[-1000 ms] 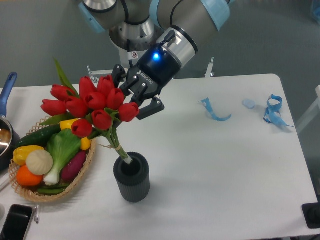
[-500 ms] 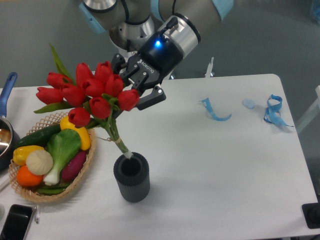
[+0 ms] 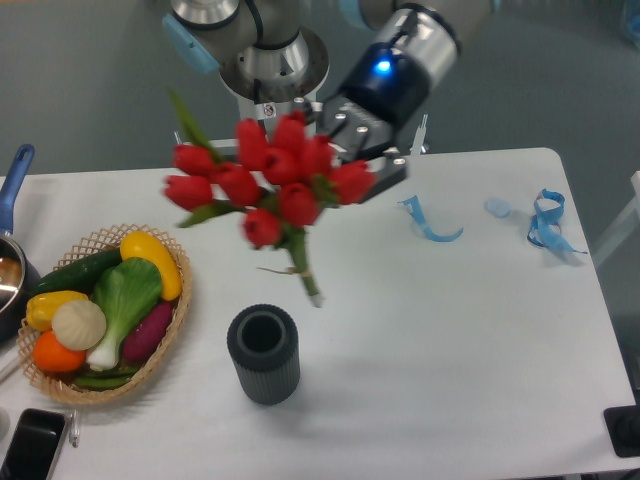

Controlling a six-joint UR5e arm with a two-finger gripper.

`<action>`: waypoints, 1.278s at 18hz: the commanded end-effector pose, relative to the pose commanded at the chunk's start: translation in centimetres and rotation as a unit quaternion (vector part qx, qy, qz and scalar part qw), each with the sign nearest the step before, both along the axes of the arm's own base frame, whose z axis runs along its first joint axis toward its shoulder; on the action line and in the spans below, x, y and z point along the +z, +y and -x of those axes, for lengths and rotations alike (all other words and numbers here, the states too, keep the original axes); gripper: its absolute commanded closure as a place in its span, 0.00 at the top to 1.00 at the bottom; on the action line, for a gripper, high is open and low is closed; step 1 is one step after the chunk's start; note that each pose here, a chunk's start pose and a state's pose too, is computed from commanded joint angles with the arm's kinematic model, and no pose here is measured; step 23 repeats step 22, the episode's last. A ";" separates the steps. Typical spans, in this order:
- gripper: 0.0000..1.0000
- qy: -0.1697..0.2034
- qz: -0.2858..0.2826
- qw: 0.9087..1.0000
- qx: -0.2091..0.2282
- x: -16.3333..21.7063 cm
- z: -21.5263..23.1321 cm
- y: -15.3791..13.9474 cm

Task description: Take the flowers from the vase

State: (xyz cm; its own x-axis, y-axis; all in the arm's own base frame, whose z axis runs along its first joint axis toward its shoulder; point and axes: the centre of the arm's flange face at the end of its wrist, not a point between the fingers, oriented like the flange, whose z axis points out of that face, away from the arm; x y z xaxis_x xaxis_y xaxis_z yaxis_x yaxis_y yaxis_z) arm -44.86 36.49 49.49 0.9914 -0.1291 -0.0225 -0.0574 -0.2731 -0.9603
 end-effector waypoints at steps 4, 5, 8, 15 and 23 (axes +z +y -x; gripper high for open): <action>0.41 0.016 0.002 1.000 0.010 -2.9 3.4 -1.7; 0.41 0.017 0.003 1.000 0.013 -3.4 3.9 -1.9; 0.40 0.014 0.006 1.000 0.010 -4.6 4.4 -1.7; 0.40 0.018 0.008 1.000 0.018 -6.2 4.8 -3.2; 0.40 0.018 0.008 1.000 0.014 -6.1 4.5 -2.9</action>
